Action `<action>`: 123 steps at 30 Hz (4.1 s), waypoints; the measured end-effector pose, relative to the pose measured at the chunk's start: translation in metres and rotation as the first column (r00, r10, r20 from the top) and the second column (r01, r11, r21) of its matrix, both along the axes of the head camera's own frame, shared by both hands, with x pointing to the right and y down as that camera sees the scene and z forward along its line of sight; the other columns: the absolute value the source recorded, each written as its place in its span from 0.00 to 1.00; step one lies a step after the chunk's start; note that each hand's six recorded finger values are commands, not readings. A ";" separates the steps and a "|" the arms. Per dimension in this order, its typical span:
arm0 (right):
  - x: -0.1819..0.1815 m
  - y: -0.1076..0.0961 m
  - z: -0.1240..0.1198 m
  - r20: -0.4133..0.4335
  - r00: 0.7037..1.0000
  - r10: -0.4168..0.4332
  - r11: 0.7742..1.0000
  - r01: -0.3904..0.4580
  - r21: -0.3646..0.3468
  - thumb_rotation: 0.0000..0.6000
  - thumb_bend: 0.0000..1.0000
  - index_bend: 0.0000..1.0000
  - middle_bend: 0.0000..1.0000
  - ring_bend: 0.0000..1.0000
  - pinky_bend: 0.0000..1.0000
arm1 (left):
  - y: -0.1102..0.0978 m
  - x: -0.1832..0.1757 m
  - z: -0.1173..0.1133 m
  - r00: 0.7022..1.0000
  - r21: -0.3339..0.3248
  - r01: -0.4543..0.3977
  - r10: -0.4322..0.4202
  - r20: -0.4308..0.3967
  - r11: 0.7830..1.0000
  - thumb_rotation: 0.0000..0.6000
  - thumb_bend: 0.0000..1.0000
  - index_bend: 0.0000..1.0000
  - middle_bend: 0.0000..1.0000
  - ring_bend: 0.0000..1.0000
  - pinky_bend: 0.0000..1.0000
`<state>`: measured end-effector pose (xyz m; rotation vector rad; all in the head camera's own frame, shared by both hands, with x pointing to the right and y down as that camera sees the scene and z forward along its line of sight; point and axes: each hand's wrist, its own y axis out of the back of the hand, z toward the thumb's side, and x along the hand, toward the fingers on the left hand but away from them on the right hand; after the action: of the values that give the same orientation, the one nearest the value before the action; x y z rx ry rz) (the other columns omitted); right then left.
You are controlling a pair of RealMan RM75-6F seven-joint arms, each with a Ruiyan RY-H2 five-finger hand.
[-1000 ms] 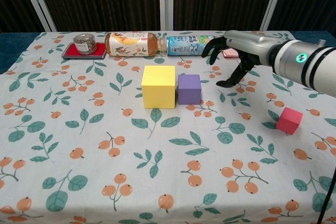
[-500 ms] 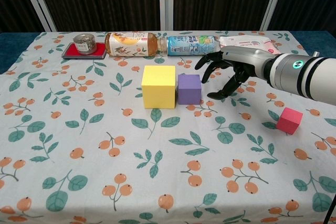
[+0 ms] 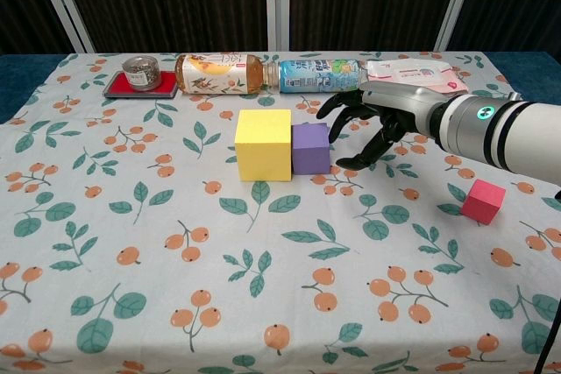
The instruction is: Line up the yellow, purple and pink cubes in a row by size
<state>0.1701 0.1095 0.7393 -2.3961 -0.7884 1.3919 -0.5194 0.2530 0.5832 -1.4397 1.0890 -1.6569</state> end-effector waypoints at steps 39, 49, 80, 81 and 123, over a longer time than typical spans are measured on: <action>0.098 -0.003 -0.056 -0.311 0.921 -0.233 0.932 0.303 0.198 1.00 0.18 0.24 0.23 0.04 0.03 | -0.004 0.004 -0.004 1.000 0.017 -0.015 0.015 0.002 1.000 1.00 0.07 0.33 0.33 0.17 0.23; 0.145 0.037 -0.062 -0.425 0.824 -0.374 0.858 0.481 0.180 1.00 0.18 0.25 0.22 0.04 0.03 | -0.009 0.010 -0.008 1.000 0.028 -0.028 0.028 -0.002 0.999 1.00 0.07 0.33 0.33 0.17 0.23; 0.146 0.050 -0.021 -0.447 0.791 -0.418 0.815 0.544 0.200 1.00 0.32 0.45 0.24 0.03 0.03 | 0.000 0.006 -0.014 1.000 0.028 -0.003 0.004 -0.011 1.000 1.00 0.07 0.33 0.33 0.17 0.23; 0.145 0.049 -0.021 -0.443 0.796 -0.411 0.820 0.536 0.201 1.00 0.32 0.46 0.24 0.03 0.03 | 0.000 0.006 -0.013 1.000 0.028 -0.003 0.003 -0.011 1.000 1.00 0.07 0.33 0.33 0.17 0.23; 0.017 -0.005 0.010 -0.343 0.938 -0.058 0.961 0.146 0.236 1.00 0.20 0.49 0.19 0.02 0.01 | 0.000 0.002 -0.012 1.000 0.033 -0.003 0.004 -0.030 0.999 1.00 0.07 0.33 0.33 0.17 0.23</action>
<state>0.1876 0.1042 0.7491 -1.9094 -0.6935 1.4942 -0.5174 0.2534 0.5713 -1.4492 1.1244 -1.6123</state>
